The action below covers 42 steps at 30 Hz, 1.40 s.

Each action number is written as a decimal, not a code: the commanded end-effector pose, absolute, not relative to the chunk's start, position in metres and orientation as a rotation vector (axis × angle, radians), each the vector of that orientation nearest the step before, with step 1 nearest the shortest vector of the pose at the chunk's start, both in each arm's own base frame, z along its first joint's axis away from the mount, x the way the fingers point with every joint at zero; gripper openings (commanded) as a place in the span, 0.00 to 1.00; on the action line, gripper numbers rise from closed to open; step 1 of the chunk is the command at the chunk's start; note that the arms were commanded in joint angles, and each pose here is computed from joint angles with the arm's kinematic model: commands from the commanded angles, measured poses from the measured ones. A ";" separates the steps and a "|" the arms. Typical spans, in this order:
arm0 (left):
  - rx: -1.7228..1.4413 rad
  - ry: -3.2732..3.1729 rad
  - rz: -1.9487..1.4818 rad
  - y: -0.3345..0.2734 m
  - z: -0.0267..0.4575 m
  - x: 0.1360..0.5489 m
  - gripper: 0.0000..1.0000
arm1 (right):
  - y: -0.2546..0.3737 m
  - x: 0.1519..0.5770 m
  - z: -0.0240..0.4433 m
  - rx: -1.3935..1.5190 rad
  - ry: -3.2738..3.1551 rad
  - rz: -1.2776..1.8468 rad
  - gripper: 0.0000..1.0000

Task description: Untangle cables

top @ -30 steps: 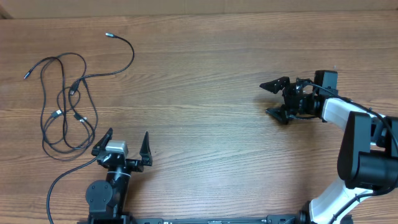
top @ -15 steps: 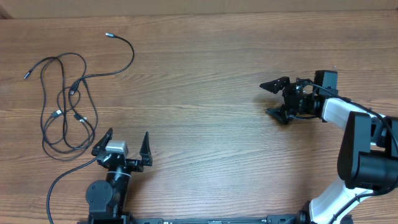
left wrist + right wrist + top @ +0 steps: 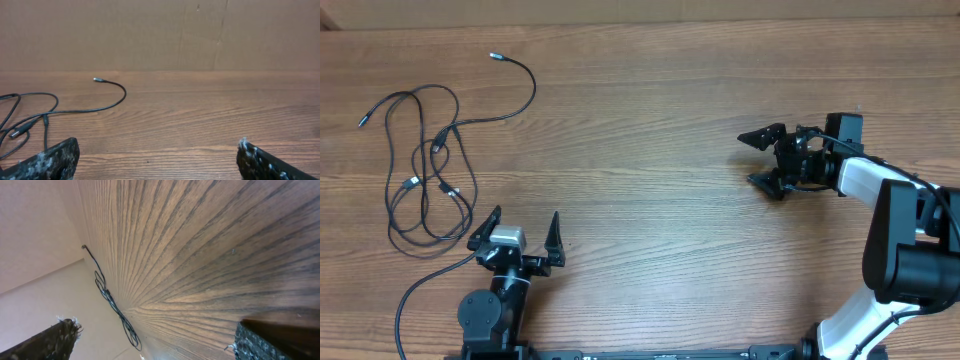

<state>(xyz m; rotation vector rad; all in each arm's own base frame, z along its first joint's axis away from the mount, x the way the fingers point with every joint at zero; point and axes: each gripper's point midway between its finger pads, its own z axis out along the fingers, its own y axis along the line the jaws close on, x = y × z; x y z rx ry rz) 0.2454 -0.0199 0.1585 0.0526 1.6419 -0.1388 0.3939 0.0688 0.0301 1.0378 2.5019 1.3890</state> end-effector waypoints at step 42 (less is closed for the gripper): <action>0.051 1.637 -0.105 -0.015 0.158 0.245 1.00 | 0.023 0.389 0.239 0.705 2.013 0.828 1.00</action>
